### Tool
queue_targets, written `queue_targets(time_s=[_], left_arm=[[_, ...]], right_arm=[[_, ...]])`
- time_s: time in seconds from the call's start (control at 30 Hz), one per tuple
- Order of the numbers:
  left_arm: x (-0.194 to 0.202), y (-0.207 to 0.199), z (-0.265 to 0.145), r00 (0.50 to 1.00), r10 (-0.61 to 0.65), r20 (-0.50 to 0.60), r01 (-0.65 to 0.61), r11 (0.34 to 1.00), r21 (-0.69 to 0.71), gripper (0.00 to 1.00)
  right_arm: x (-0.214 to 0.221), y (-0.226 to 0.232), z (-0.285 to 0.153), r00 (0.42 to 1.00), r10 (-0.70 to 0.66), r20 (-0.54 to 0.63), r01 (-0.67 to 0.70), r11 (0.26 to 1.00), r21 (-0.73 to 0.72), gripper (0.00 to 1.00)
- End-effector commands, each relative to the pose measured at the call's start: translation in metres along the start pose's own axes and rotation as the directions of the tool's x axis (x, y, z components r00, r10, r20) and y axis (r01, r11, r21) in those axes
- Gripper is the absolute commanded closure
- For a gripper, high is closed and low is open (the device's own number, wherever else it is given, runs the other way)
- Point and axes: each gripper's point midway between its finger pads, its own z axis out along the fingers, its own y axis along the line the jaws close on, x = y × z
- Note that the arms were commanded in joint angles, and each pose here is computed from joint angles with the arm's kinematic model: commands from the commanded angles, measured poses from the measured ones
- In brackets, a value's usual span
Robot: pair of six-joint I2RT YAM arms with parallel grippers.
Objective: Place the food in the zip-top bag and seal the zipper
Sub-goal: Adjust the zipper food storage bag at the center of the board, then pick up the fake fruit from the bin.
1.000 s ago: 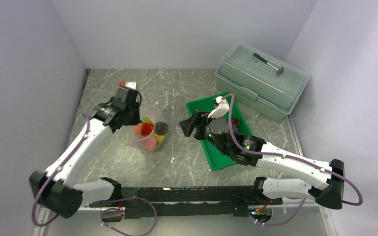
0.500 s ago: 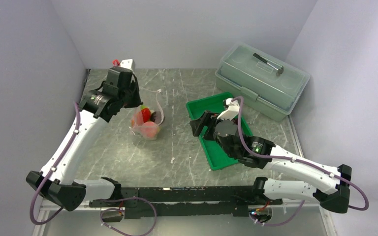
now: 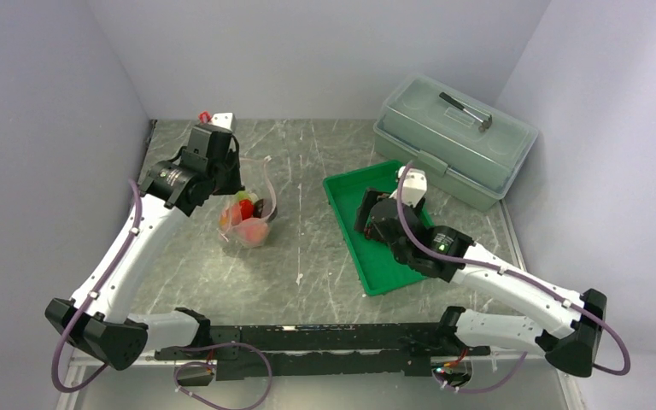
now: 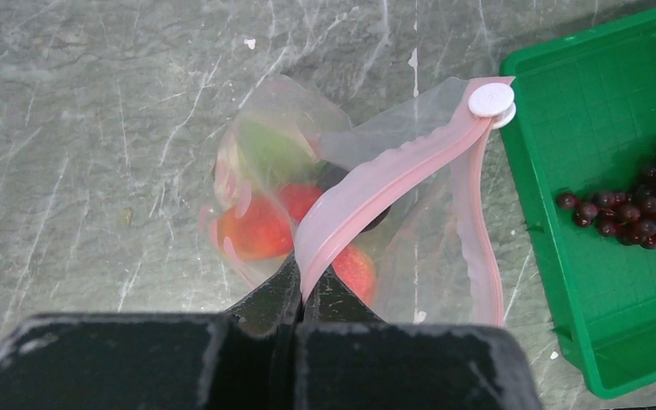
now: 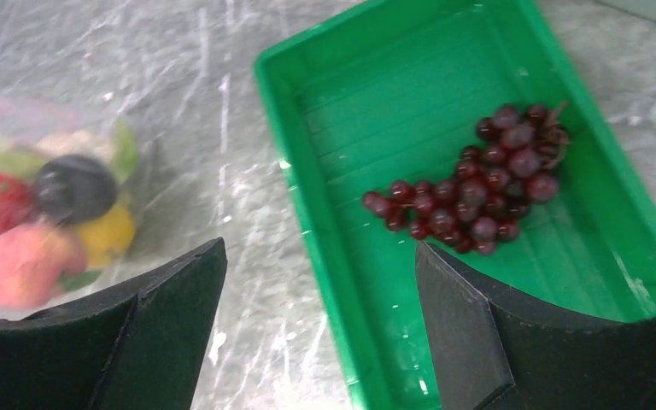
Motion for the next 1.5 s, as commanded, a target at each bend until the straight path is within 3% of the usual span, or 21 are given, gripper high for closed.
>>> queue_targets(time_s=[0.0,0.1,0.4,0.73,1.3,1.47], left_arm=[[-0.012,-0.002,0.002,0.999,0.014,0.049,-0.014,1.0,0.01,1.0],[-0.01,-0.007,0.005,0.999,0.011,0.051,-0.013,0.999,0.037,1.0],[-0.004,-0.018,0.01,0.998,0.042,0.054,-0.048,0.992,0.113,1.0],[-0.002,-0.019,0.005,0.991,0.067,0.114,-0.084,0.985,0.153,1.0],[0.013,-0.021,0.009,0.994,0.061,0.088,-0.077,0.979,0.187,1.0],[0.014,-0.02,0.01,0.994,0.062,0.085,-0.077,0.98,0.184,1.0]], right_arm=[[0.0,-0.032,0.01,1.0,0.004,-0.029,-0.002,0.996,0.092,0.15],[0.01,-0.055,0.022,0.998,0.054,-0.044,-0.046,0.983,0.178,0.08],[0.046,-0.09,0.055,0.977,0.185,-0.108,-0.142,0.936,0.322,0.01],[0.073,-0.122,0.084,0.954,0.26,-0.147,-0.165,0.87,0.465,0.0],[0.093,-0.135,0.133,0.929,0.337,-0.151,-0.22,0.834,0.505,0.01],[0.103,-0.135,0.143,0.922,0.345,-0.174,-0.217,0.835,0.506,0.06]])
